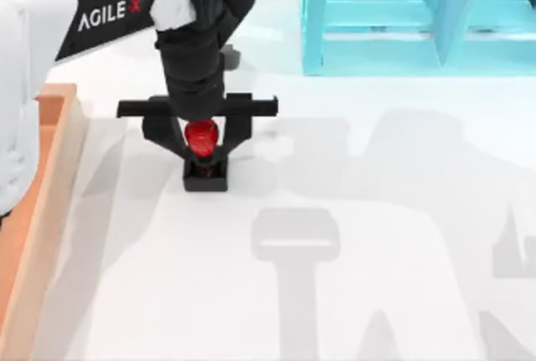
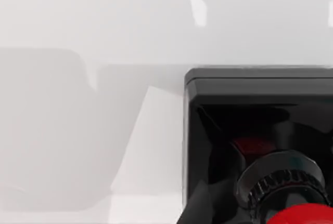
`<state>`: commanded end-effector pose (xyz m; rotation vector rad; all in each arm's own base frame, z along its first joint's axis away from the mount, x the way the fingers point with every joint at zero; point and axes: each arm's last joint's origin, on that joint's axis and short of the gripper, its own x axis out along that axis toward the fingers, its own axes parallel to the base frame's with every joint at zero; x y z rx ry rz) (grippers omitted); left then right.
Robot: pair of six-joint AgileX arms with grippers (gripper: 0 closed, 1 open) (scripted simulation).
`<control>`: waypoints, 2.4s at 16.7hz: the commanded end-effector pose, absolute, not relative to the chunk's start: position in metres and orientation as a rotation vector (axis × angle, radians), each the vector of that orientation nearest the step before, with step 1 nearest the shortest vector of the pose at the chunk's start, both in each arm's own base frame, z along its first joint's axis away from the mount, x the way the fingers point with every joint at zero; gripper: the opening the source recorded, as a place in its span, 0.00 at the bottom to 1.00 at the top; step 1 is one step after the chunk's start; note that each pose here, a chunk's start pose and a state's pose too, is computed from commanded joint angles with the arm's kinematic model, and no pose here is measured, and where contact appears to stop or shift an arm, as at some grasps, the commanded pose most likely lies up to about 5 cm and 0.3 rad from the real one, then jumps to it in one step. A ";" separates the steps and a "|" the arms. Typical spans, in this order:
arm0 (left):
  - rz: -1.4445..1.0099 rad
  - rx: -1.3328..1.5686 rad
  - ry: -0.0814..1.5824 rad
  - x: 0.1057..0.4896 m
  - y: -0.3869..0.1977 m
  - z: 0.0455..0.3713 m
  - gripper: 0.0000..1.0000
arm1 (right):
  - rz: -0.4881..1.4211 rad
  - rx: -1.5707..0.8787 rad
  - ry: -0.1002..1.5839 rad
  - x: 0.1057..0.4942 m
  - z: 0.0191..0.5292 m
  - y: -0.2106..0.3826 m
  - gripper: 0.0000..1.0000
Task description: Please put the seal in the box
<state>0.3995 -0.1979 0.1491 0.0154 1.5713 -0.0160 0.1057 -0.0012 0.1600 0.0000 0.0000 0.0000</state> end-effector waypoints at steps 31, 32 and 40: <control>-0.016 0.016 1.570 0.401 -0.191 0.250 0.00 | 0.000 0.000 0.000 0.106 0.160 -0.001 1.00; -0.016 0.016 1.570 0.402 -0.180 0.252 0.00 | 0.000 0.000 0.000 0.106 0.160 -0.001 1.00; -0.015 0.005 1.538 0.373 0.020 0.282 0.00 | 0.000 0.000 0.000 0.106 0.160 -0.001 1.00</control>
